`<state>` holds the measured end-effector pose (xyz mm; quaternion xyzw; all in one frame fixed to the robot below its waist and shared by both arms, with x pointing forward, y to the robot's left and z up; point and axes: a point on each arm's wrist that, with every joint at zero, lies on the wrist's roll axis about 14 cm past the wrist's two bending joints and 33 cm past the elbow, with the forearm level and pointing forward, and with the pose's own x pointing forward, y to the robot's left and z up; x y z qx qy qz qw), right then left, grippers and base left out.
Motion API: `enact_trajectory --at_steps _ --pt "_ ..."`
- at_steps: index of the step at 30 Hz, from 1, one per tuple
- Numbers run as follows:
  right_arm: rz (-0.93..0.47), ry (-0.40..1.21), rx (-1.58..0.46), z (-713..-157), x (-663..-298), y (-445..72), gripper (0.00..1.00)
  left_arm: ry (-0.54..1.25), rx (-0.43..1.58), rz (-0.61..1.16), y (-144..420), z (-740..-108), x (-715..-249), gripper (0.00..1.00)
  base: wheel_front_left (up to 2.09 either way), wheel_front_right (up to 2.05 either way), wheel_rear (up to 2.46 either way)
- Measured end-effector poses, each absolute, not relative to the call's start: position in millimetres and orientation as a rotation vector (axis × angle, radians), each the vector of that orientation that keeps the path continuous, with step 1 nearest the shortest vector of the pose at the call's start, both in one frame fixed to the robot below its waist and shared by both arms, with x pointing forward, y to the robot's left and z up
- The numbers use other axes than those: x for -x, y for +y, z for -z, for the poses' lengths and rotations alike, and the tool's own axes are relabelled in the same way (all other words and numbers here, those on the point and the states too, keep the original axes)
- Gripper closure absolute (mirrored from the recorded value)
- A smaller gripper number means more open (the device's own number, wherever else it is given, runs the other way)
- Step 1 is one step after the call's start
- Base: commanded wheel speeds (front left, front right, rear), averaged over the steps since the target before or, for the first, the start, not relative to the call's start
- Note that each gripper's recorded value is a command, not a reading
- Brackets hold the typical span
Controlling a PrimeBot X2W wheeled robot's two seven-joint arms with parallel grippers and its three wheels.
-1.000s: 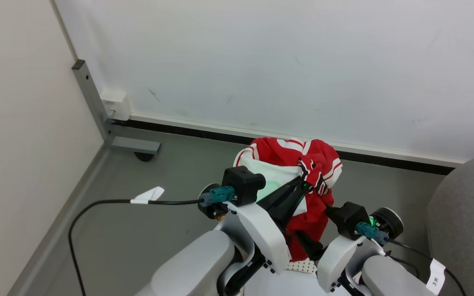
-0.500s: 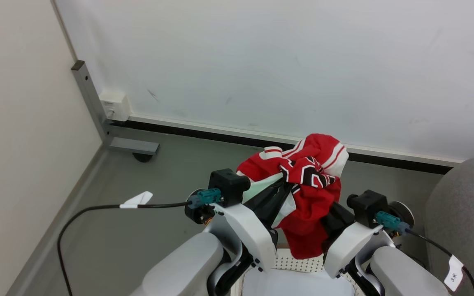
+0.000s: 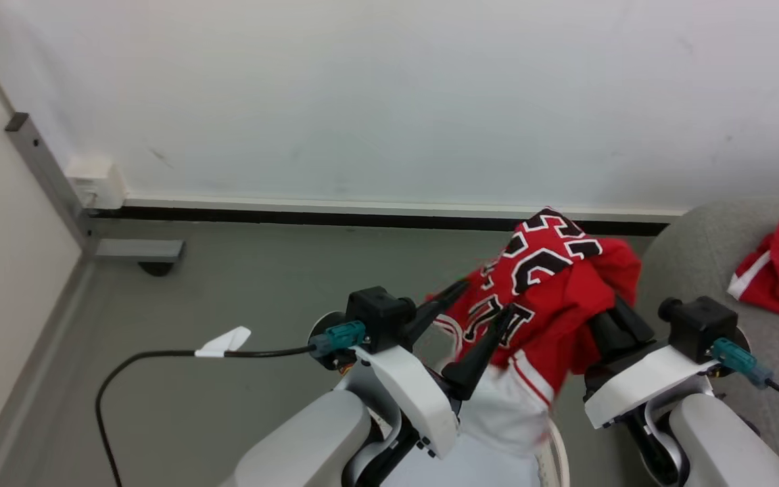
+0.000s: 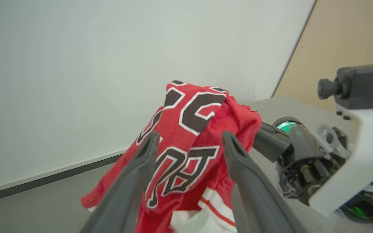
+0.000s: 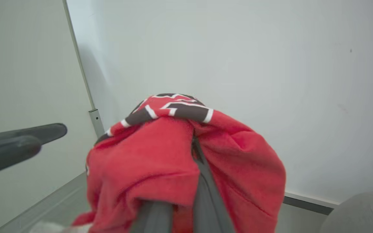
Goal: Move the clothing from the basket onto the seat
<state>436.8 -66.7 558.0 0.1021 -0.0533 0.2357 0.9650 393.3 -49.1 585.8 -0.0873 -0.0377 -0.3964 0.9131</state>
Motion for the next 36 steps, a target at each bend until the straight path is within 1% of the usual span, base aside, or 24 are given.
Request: enact_trajectory --at_steps 5,9,13,18,22,27,30,36 --pt "-0.349 -0.152 -0.193 -565.3 -440.8 -117.4 1.00 -0.088 0.196 0.878 -70.4 -584.1 -395.3 0.00 0.00 0.00 0.00" --pt "-0.230 -0.178 -0.196 -567.5 -435.4 -164.0 1.00 -0.090 0.209 0.934 -89.5 -581.4 -395.2 0.00 0.00 0.00 0.00" --pt "-0.114 -0.207 -0.194 -570.5 -421.7 -207.8 1.00 -0.111 0.209 1.008 -110.9 -581.6 -390.6 0.00 0.00 0.00 0.00" --pt "0.015 -0.216 -0.186 -566.1 -394.6 -252.4 1.00 -0.120 0.214 1.091 -134.7 -578.4 -384.2 0.00 0.00 0.00 0.00" --pt "0.098 -0.212 -0.194 -559.7 -372.1 -275.7 1.00 -0.119 0.216 1.151 -152.1 -573.3 -376.6 0.00 0.00 0.00 0.00" --pt "0.163 -0.205 -0.213 -554.9 -353.6 -290.3 1.00 -0.112 0.209 1.205 -167.4 -565.5 -371.2 0.00 0.00 0.00 0.00" --pt "0.184 -0.206 -0.212 -555.6 -348.9 -296.1 1.00 -0.108 0.211 1.223 -173.1 -562.4 -369.5 0.00 0.00 0.00 0.00" --pt "0.192 -0.213 -0.205 -560.9 -351.2 -300.4 1.00 -0.102 0.213 1.231 -174.4 -556.6 -370.7 0.00 0.00 0.00 0.00"
